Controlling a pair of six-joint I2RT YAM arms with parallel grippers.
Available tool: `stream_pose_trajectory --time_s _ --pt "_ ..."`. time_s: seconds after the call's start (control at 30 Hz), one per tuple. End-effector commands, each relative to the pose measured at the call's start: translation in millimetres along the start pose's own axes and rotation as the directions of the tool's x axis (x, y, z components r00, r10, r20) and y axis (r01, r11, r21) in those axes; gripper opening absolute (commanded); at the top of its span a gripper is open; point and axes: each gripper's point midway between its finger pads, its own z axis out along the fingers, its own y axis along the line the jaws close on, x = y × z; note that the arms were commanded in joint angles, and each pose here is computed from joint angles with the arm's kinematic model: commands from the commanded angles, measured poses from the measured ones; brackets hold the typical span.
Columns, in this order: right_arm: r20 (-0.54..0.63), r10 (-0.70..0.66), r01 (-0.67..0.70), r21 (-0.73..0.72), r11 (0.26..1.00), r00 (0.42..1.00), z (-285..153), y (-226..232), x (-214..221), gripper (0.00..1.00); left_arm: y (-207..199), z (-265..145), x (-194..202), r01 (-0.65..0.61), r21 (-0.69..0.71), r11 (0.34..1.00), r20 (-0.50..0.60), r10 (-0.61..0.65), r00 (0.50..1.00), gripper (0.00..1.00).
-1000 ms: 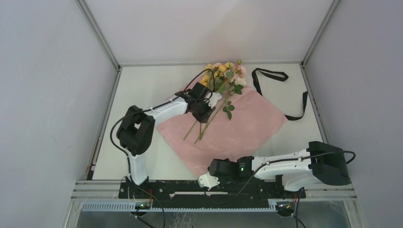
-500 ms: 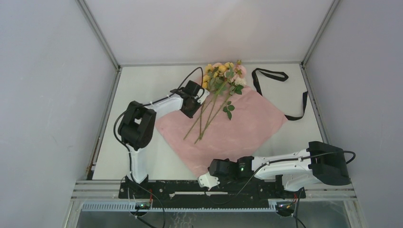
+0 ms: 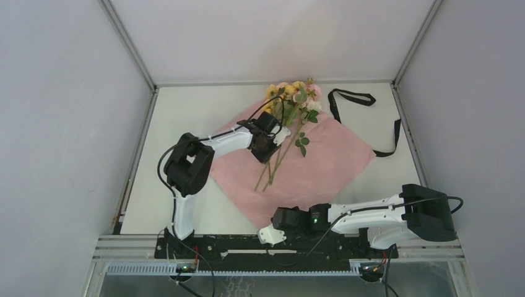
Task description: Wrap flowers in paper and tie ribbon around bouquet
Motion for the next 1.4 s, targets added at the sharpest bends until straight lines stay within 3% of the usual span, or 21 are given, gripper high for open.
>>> stream_pose_trajectory --time_s 0.0,0.23,0.4,0.5,0.63,0.8,0.9,1.03,1.13,1.27,1.3,1.37 --pt "0.027 0.012 -0.013 0.032 0.999 1.0 -4 -4 -6 0.55 -27 -21 -28 -0.021 0.133 0.991 0.089 0.009 0.996 0.29" --pt "0.03 0.03 -0.031 0.04 0.999 0.999 -6 -6 -5 0.51 -30 -58 -25 -0.091 0.16 0.983 0.134 0.069 0.989 0.38" --pt "0.077 0.091 -0.096 0.063 0.993 0.993 -11 -17 -6 0.21 -23 -100 17 -0.216 0.176 0.96 0.2 0.18 0.963 0.52" --pt "0.098 0.113 -0.12 0.07 0.99 0.989 -14 -21 -6 0.11 -15 -128 39 -0.263 0.166 0.95 0.273 0.212 0.938 0.59" --pt "0.175 0.173 -0.188 0.072 0.98 0.969 -24 -31 -12 0.01 -32 -148 68 -0.383 0.112 0.917 0.365 0.32 0.874 0.68" --pt "0.338 0.307 -0.318 -0.022 0.948 0.89 -40 -46 -29 0.0 -78 -156 93 -0.561 0.059 0.826 0.499 0.462 0.733 0.83" --pt "0.418 0.432 -0.423 -0.12 0.898 0.799 -53 -63 -32 0.0 -91 -147 90 -0.577 0.047 0.815 0.535 0.467 0.704 0.89" --pt "0.47 0.53 -0.499 -0.203 0.843 0.705 -61 -80 -30 0.0 -96 -144 73 -0.608 -0.045 0.792 0.579 0.517 0.63 0.95" --pt "0.491 0.564 -0.529 -0.225 0.818 0.664 -64 -89 -26 0.0 -101 -147 67 -0.617 -0.029 0.786 0.596 0.509 0.621 0.96" --pt "0.499 0.569 -0.534 -0.229 0.814 0.654 -64 -92 -24 0.0 -89 -140 49 -0.54 -0.05 0.84 0.589 0.461 0.663 0.95" --pt "0.498 0.573 -0.538 -0.231 0.811 0.65 -64 -93 -23 0.0 -86 -137 45 -0.527 -0.048 0.849 0.579 0.453 0.678 0.91" --pt "0.504 0.583 -0.542 -0.244 0.804 0.637 -65 -94 -23 0.0 -86 -131 44 -0.503 -0.007 0.864 0.553 0.422 0.719 0.71"
